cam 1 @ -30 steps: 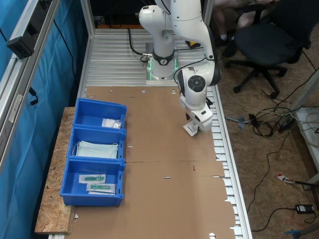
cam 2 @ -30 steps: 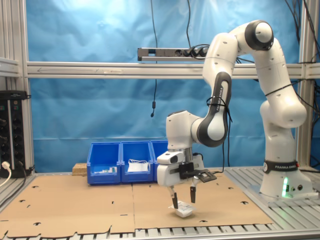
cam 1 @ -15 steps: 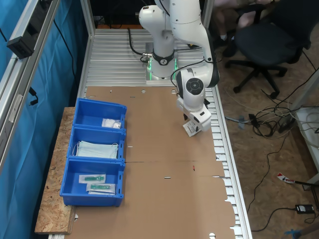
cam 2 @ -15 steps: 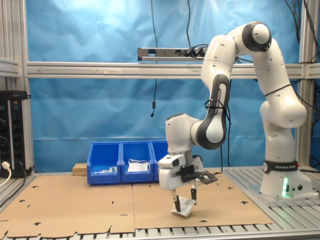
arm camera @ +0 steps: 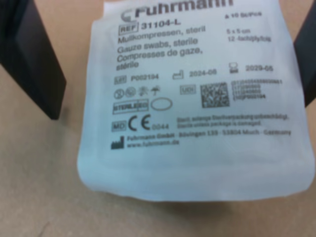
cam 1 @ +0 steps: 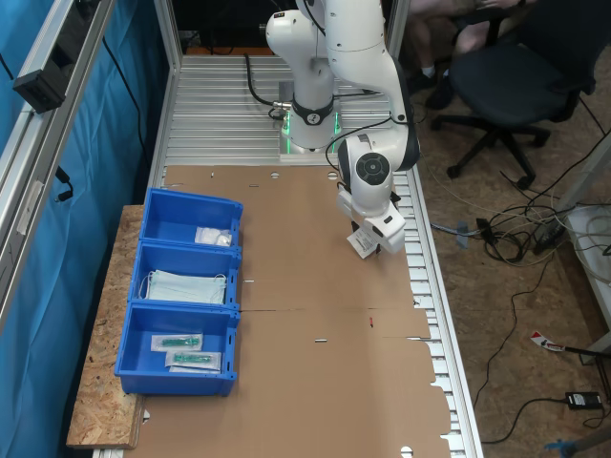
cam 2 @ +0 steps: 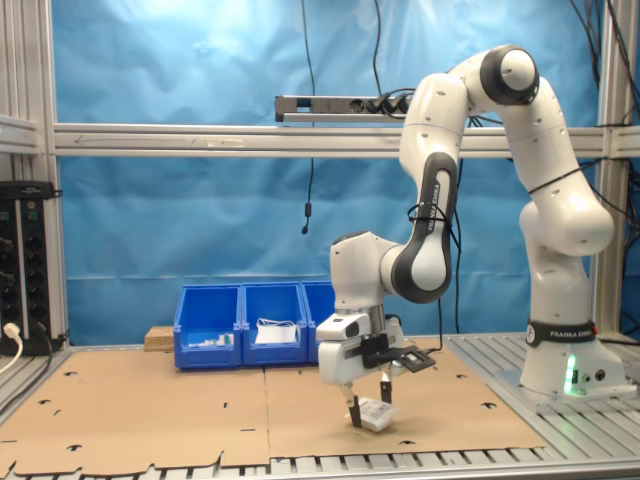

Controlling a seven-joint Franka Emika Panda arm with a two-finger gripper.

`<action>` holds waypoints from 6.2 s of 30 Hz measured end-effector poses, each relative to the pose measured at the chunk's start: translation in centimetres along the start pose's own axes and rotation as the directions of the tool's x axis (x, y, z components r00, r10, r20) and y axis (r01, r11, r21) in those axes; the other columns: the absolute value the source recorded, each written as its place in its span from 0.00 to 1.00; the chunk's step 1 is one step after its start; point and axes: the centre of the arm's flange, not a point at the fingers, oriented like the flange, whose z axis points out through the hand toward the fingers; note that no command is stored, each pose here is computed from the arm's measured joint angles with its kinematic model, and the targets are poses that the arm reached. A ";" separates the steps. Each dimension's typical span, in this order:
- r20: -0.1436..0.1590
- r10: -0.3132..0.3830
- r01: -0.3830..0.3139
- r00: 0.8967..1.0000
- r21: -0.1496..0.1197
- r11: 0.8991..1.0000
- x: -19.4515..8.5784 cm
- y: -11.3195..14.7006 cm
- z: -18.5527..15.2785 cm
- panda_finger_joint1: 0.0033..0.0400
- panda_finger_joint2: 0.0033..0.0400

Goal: Pick and place sorting task of medical equipment.

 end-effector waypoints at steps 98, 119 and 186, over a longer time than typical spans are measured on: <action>-0.015 -0.056 0.056 0.998 -0.026 0.998 1.6 1.9 -0.3 0.08 0.08; -0.020 0.089 -0.091 0.996 -0.322 0.942 -5.4 5.5 -18.3 0.08 0.08; -0.146 0.795 -0.807 0.588 -0.162 0.568 -37.2 -0.2 -25.2 0.08 0.08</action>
